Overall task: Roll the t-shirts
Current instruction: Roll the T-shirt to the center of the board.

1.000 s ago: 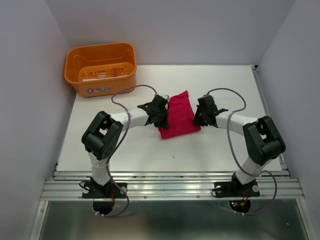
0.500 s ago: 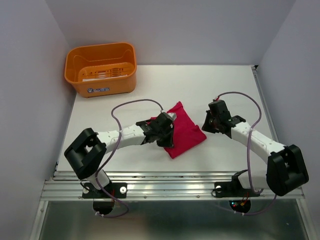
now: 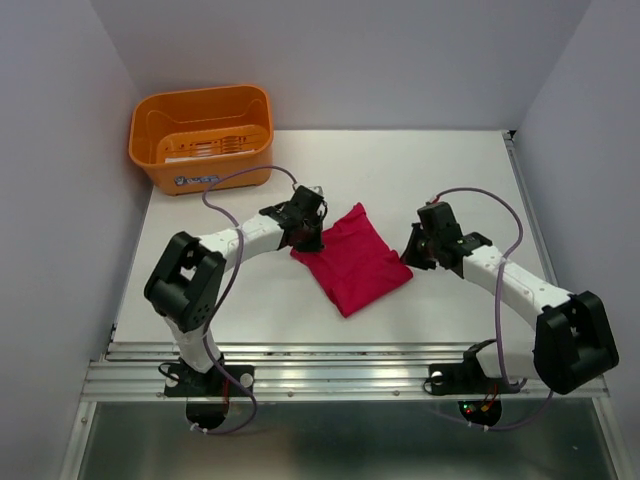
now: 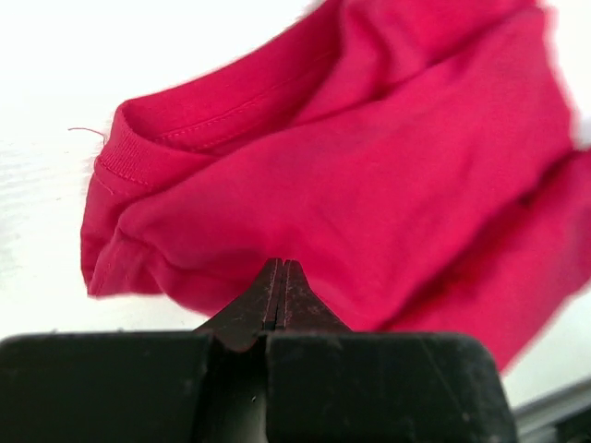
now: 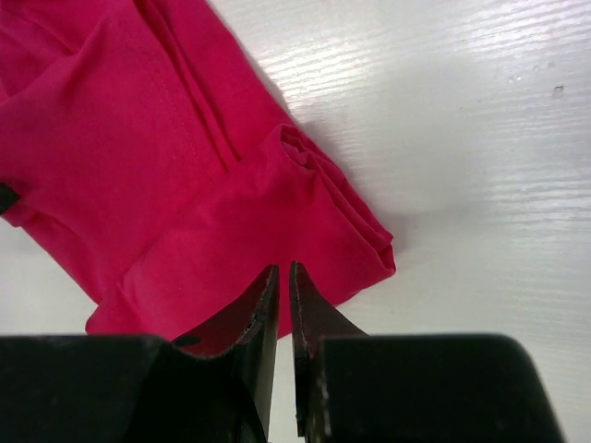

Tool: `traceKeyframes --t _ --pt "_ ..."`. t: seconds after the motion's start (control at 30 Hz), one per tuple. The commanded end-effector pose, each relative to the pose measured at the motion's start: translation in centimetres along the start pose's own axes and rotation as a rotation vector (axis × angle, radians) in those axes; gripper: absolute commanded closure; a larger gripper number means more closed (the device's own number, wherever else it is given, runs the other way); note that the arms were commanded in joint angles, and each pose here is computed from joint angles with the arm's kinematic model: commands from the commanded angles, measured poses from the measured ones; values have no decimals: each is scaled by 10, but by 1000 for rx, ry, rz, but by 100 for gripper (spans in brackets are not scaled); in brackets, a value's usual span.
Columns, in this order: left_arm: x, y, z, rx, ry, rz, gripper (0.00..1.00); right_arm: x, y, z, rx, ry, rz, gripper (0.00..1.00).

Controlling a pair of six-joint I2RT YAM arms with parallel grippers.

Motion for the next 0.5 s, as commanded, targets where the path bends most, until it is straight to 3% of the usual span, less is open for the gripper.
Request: traceKeyframes --t 0.0,0.3,0.47 --pt "6 6 20 -33 44 43 100 2 5 17 -34 9 22 85" --pt "35 26 4 -54 76 4 100 -11 -4 69 133 31 -80 85" --pt "4 19 -31 -98 -61 61 100 -29 9 71 105 9 -91 86"
Point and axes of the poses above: each gripper's point midway between its finger pads, its own z axis out along the fingers, its own y axis along the line the jaws close on, x = y × z, the point moved 7 cm from there along -z, back along the fingers, and after that the axes turned 5 degrees about -z, right-handed, at the moved point
